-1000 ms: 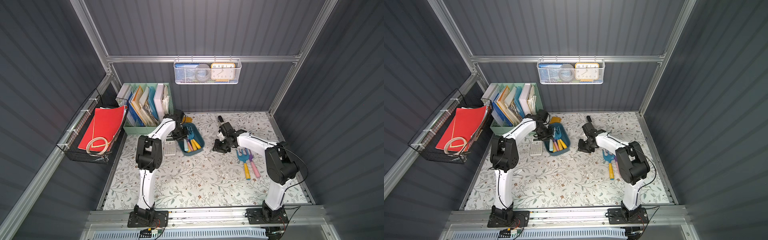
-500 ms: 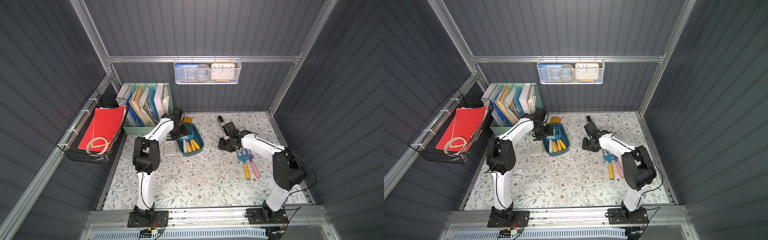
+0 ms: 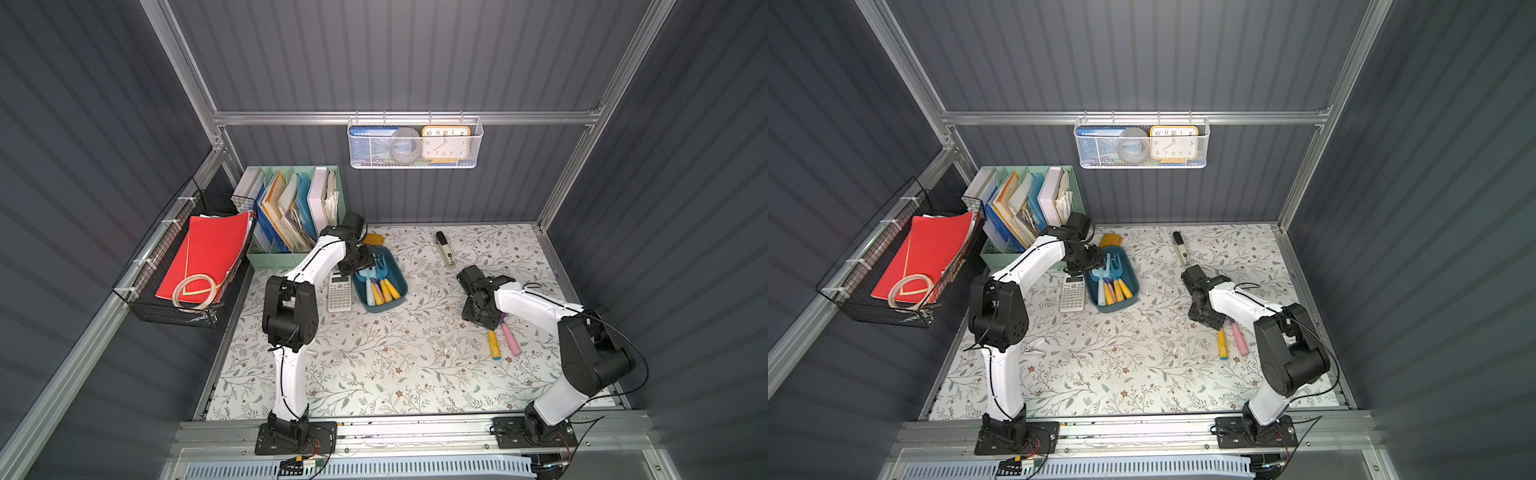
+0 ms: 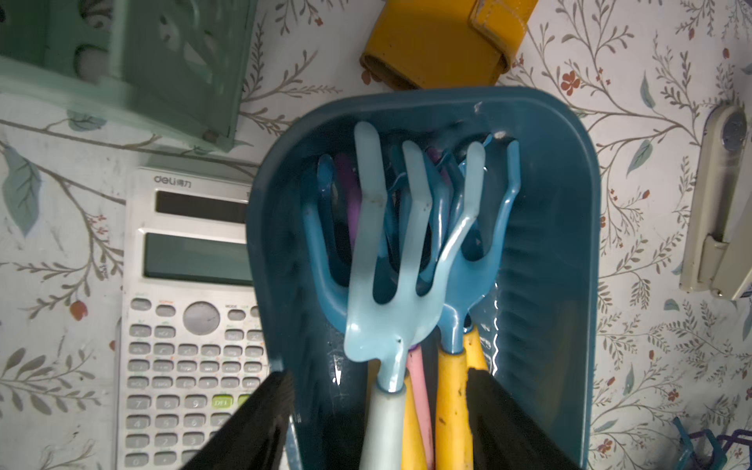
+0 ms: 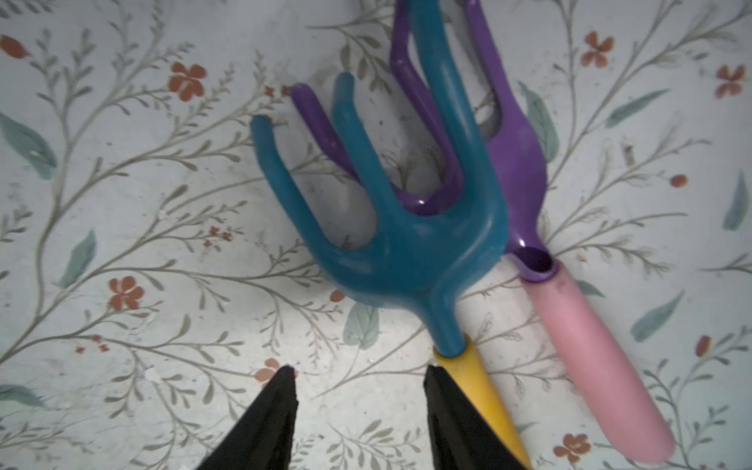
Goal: Put the rake into the storage box
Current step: Pick up the rake at the center of the board.
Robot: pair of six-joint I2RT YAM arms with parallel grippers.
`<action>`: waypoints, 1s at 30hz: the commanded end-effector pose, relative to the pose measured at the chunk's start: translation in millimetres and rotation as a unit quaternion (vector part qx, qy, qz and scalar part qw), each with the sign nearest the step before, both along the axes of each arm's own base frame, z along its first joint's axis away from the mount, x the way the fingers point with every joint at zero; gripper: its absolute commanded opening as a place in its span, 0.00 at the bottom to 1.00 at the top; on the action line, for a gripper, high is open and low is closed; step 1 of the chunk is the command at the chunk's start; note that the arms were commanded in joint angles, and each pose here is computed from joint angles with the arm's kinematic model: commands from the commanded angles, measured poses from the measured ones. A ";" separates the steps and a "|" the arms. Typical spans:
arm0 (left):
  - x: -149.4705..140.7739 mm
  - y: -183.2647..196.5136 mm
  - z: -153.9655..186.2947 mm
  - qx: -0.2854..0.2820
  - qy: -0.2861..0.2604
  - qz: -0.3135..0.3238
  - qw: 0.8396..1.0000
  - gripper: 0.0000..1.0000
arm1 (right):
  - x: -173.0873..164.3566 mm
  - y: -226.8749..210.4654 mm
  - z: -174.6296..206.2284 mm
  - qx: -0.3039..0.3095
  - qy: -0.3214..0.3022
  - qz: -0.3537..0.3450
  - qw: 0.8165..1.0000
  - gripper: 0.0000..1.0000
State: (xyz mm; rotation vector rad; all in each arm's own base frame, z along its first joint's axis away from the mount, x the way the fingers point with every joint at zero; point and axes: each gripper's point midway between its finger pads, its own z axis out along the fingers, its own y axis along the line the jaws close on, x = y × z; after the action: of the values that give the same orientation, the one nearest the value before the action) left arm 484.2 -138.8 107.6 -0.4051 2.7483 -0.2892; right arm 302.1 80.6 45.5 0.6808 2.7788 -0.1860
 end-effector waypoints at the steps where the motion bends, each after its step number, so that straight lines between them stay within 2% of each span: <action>1: -0.3 0.7 10.0 -0.002 -0.012 -0.009 1.000 0.73 | -10.4 -14.7 11.6 -0.029 -0.005 -0.015 0.999 0.65; 3: -0.7 -1.0 8.8 -0.006 -0.011 -0.012 1.000 0.74 | -12.2 -17.4 15.8 -0.030 -0.014 -0.021 0.999 0.72; 6: -1.8 -4.5 5.3 -0.014 -0.005 -0.017 1.000 0.74 | -21.2 -20.9 8.7 -0.021 -0.003 -0.039 0.999 0.75; 11: -0.9 -6.7 4.1 -0.018 -0.002 -0.021 1.000 0.75 | -39.0 -9.7 -19.0 0.032 0.041 -0.044 0.998 0.72; 15: -0.5 -7.3 1.2 -0.019 0.000 -0.021 1.000 0.75 | -59.7 5.7 -45.3 0.079 0.094 -0.044 0.991 0.65; 19: -0.3 -9.6 -1.0 -0.026 0.002 -0.022 0.999 0.75 | -62.0 14.2 -51.8 0.094 0.108 -0.017 0.989 0.52; 21: -0.2 -10.5 -0.7 -0.029 0.001 -0.022 0.999 0.75 | -57.5 22.3 -51.3 0.111 0.104 -0.001 0.988 0.36; 23: -0.2 -11.1 -0.7 -0.030 0.001 -0.022 0.999 0.75 | -51.6 28.5 -48.6 0.116 0.097 0.014 0.988 0.16; 24: -0.2 -11.1 0.0 -0.031 0.000 -0.022 0.999 0.75 | -47.0 32.3 -46.5 0.118 0.092 0.023 0.988 0.11; 26: 0.4 -11.4 2.1 -0.032 -0.003 -0.022 0.999 0.75 | -37.7 40.7 -41.8 0.123 0.084 0.041 0.988 0.04; 28: 0.6 -14.7 5.8 -0.041 -0.007 -0.030 0.999 0.79 | -24.0 55.1 -33.9 0.139 0.069 0.066 0.986 0.02; 30: -0.2 -29.0 11.9 -0.078 -0.010 -0.053 0.995 0.81 | -5.4 77.4 -18.7 0.164 0.039 0.103 0.980 0.02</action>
State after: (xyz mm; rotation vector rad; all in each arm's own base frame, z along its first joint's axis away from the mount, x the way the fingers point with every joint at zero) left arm 486.0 -155.2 111.6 -0.3558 2.7467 -0.4164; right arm 274.5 120.4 16.1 0.6308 2.9834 0.1098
